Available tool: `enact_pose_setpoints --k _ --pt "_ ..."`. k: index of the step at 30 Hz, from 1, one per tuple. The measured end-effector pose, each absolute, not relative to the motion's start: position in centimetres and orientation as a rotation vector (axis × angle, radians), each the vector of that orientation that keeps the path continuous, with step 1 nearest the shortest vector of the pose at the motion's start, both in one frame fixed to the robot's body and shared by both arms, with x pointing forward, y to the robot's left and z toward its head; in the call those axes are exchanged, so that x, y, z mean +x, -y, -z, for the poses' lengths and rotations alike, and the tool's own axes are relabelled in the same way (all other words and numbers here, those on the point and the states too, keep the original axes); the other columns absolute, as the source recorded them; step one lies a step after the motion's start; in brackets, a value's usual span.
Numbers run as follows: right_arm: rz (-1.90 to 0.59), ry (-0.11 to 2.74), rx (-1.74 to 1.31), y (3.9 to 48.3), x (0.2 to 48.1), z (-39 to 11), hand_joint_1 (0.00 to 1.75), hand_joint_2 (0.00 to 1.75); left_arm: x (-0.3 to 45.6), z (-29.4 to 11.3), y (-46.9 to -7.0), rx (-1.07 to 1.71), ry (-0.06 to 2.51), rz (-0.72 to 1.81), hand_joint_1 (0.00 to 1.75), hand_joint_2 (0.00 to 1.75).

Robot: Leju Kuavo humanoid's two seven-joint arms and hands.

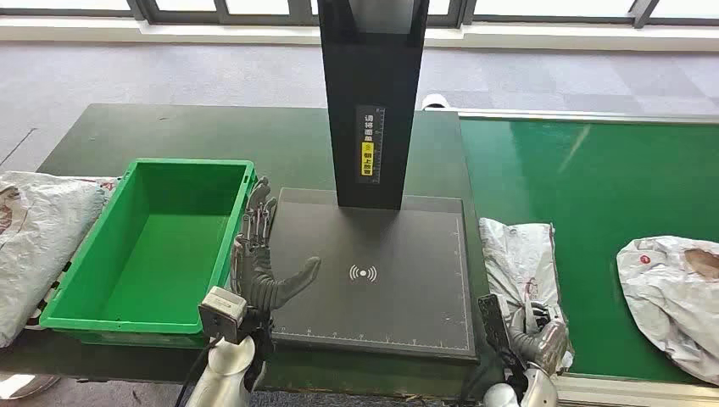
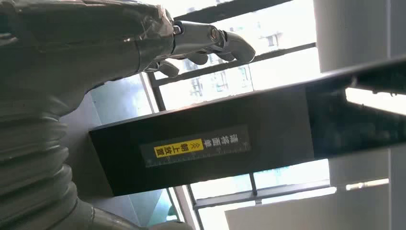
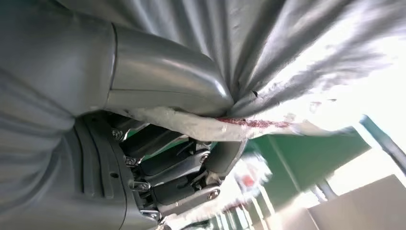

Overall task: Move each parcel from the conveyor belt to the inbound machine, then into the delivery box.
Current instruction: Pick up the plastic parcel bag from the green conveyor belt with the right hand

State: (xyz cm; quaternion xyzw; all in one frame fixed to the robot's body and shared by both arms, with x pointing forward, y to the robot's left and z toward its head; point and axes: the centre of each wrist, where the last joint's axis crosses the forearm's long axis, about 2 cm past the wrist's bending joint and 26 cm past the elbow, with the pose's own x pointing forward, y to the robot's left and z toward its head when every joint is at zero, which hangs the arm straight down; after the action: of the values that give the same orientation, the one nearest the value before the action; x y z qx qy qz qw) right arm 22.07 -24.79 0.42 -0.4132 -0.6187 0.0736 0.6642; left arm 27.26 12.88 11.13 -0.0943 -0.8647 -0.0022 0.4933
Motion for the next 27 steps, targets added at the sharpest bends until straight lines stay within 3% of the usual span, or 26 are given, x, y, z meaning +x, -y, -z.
enact_pose_setpoints --k 5,17,23,27 --pt "-0.148 2.016 -1.190 26.9 24.8 -8.2 1.75 1.75 27.2 -11.0 -12.2 -0.239 2.085 -0.008 0.00 1.75" --pt "0.025 2.076 -1.340 28.6 24.3 -13.7 1.75 1.75 27.2 -10.9 -11.6 -0.252 2.076 0.003 0.00 1.75" --pt "0.014 2.091 -1.337 28.4 24.4 -14.0 1.75 1.75 27.2 -10.9 -11.6 -0.254 2.076 0.005 0.00 1.75" --pt "-0.144 2.080 -1.298 26.7 25.1 -13.1 1.75 1.75 27.2 -10.9 -11.6 -0.257 2.078 0.012 0.00 1.75"
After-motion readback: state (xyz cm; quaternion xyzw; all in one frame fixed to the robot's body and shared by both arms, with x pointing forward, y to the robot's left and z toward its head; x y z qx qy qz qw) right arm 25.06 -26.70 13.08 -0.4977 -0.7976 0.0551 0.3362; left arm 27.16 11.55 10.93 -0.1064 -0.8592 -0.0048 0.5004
